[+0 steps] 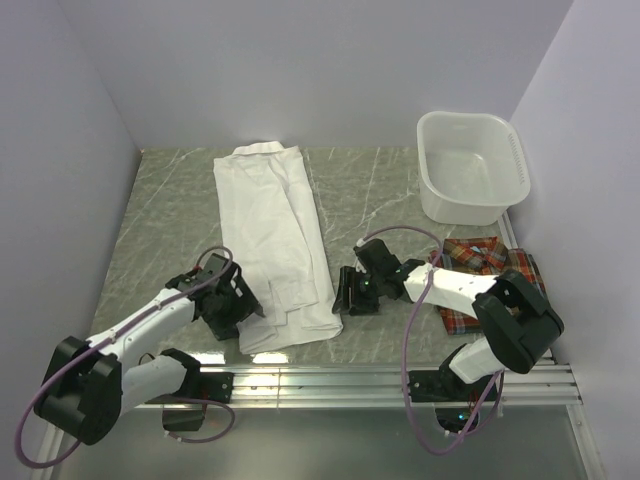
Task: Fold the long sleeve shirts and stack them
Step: Fold the shirt
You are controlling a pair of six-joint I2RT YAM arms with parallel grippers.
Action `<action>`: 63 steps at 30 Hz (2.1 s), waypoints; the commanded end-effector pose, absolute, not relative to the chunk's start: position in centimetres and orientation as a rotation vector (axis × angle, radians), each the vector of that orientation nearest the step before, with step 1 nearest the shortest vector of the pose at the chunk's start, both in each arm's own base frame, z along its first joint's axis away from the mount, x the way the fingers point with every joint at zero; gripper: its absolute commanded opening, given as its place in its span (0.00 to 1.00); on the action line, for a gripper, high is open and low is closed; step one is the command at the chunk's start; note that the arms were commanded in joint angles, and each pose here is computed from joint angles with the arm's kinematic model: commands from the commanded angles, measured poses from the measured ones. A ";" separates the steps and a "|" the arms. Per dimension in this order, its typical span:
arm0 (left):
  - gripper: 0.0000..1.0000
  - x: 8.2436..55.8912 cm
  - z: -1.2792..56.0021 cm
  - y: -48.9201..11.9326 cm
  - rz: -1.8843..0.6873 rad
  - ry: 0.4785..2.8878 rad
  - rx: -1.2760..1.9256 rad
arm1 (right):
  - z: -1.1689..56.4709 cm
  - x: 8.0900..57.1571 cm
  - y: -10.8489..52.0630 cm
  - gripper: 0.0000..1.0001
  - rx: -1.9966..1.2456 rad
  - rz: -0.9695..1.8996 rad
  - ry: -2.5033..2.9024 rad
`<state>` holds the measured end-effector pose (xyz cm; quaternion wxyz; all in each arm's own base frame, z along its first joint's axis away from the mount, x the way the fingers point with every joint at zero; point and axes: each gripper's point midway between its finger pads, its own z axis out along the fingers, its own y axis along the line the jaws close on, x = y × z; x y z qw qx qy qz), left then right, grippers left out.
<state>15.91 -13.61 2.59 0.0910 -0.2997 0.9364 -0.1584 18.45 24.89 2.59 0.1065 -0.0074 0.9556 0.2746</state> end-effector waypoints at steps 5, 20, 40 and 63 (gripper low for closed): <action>0.82 12.3 2.0 -12.2 -0.368 2.887 -0.950 | 2.6 17.1 25.7 0.63 -0.088 0.854 2.871; 0.47 10.8 1.2 -13.1 -0.351 2.990 -0.897 | 1.0 15.3 26.7 0.54 -0.160 0.893 2.950; 0.00 12.2 6.0 -14.1 -0.482 2.909 -0.829 | 4.3 16.3 26.3 0.00 -0.241 0.853 2.873; 0.00 29.2 12.0 -8.2 -0.415 2.469 -0.907 | 13.9 30.7 32.1 0.00 -0.177 0.956 2.621</action>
